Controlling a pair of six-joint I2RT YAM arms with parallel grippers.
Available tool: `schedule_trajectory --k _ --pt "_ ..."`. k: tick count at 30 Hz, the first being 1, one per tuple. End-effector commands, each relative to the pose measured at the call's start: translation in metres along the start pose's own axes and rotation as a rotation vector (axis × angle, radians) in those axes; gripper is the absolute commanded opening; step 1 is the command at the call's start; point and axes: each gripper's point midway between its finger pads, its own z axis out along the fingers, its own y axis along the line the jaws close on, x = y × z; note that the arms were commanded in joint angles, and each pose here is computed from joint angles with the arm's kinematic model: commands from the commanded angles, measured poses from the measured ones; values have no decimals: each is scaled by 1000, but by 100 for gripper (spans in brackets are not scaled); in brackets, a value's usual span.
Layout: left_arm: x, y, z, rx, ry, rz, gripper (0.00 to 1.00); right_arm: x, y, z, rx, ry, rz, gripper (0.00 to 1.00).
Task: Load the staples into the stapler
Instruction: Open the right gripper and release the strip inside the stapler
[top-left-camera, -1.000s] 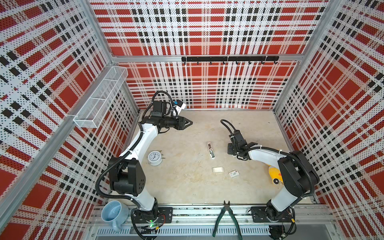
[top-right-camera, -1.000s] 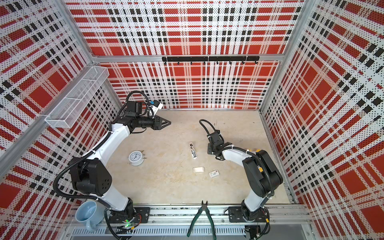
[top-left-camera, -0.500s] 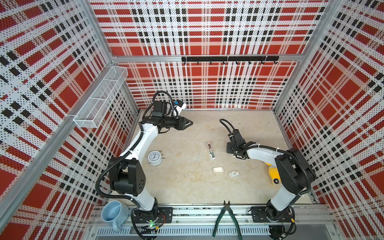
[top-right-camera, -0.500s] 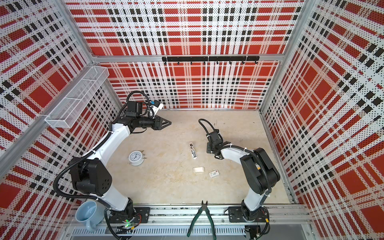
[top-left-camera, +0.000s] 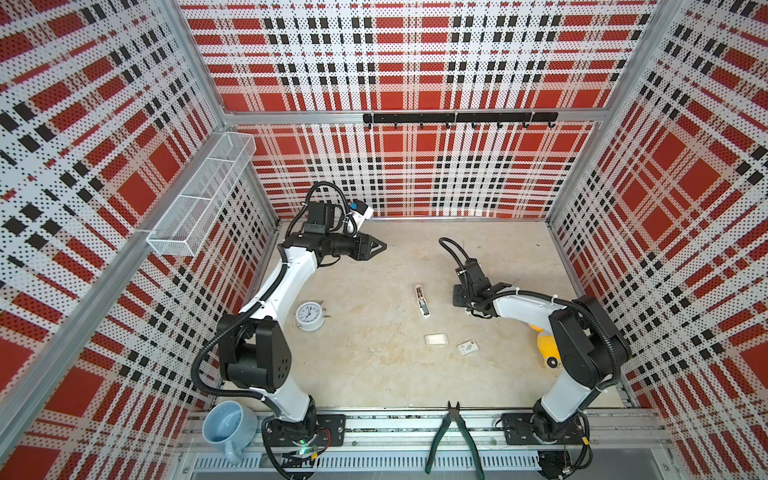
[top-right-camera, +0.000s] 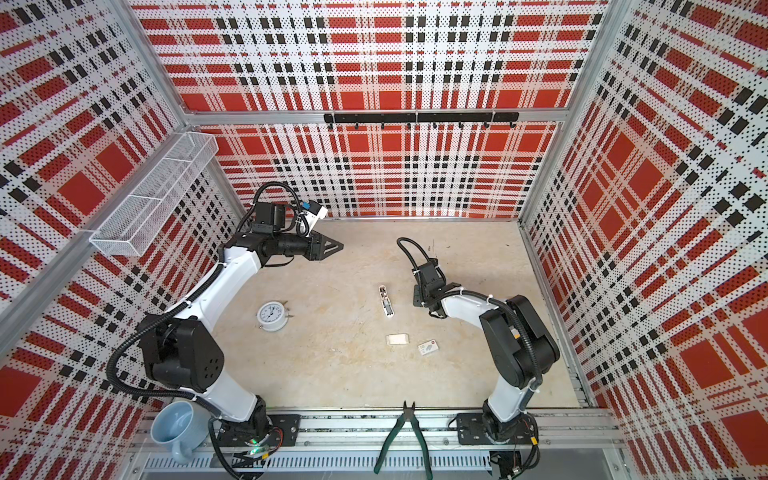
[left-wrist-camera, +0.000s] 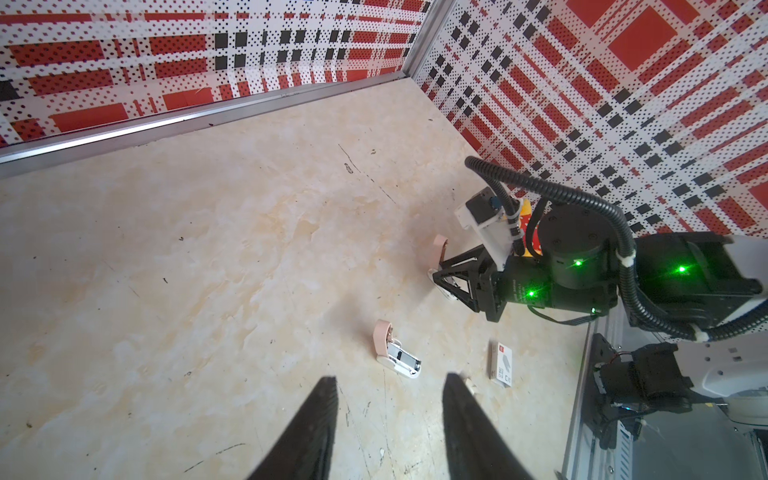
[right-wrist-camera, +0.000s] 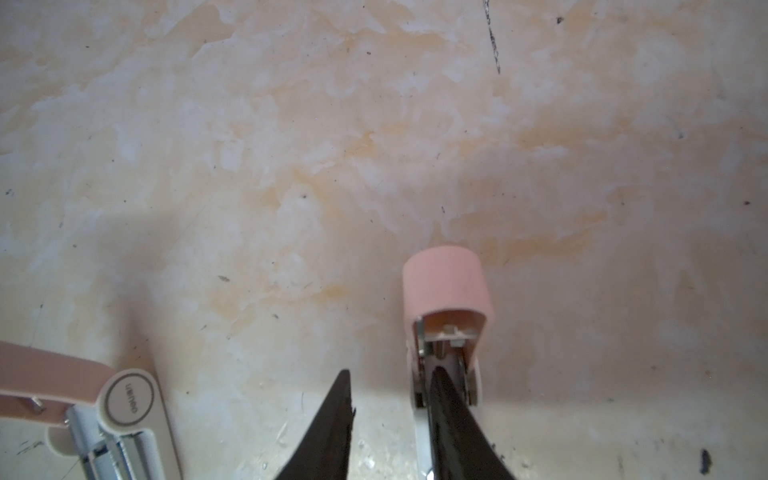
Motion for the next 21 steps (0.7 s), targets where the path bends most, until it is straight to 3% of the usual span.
schedule_trajectory --k 1,21 --pt "-5 -5 -1 2 -5 23 45 4 -3 7 12 -1 -3 34" --pt "-4 -6 1 5 -3 27 45 15 -8 2 9 16 -2 32"
